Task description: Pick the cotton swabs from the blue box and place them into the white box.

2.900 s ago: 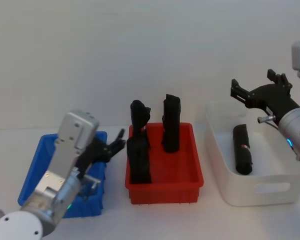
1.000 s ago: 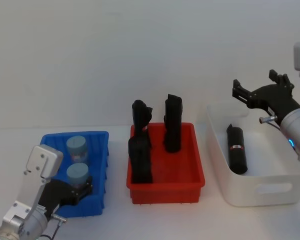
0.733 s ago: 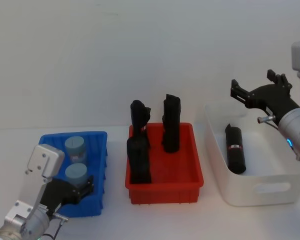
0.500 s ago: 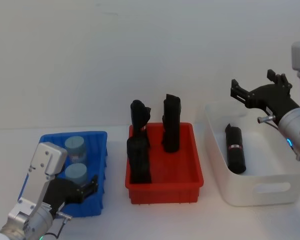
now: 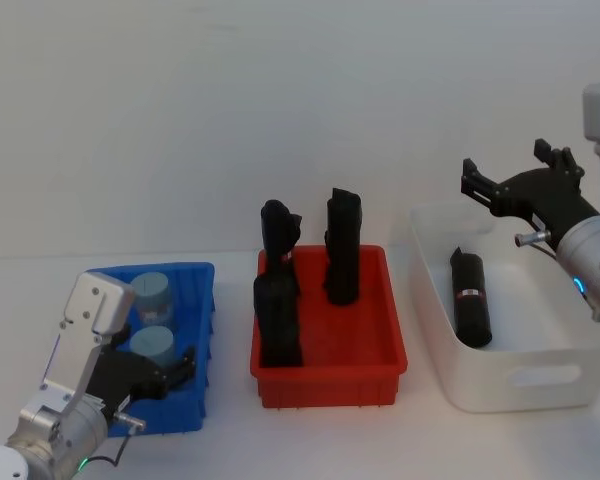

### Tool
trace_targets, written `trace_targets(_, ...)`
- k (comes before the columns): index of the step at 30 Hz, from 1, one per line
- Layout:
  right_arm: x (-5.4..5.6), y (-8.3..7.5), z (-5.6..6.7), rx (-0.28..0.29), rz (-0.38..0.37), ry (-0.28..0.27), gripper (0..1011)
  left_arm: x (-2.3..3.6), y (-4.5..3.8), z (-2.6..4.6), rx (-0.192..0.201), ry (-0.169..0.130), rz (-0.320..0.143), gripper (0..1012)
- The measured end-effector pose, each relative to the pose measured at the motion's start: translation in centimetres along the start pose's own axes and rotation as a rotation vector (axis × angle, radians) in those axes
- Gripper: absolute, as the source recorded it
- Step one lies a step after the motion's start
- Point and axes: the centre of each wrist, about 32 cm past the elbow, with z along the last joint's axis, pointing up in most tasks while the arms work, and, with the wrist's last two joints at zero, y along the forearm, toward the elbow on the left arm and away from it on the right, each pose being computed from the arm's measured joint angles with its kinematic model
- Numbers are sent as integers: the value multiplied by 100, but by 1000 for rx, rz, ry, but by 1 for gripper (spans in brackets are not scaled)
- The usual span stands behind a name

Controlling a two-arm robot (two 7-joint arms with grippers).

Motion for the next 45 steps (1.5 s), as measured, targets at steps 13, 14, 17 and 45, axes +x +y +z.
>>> trace_targets(13,0,0,0,0,0,0,1001,69,-80,-1,35,32,31,1000)
trace_targets(14,0,0,0,0,0,0,1001,69,-80,-1,35,32,31,1000)
trace_targets(17,0,0,0,0,0,0,1001,85,-100,-12,40,39,33,1000)
trace_targets(45,0,0,0,0,0,0,1001,252,-282,-119,18,158,-34,1000)
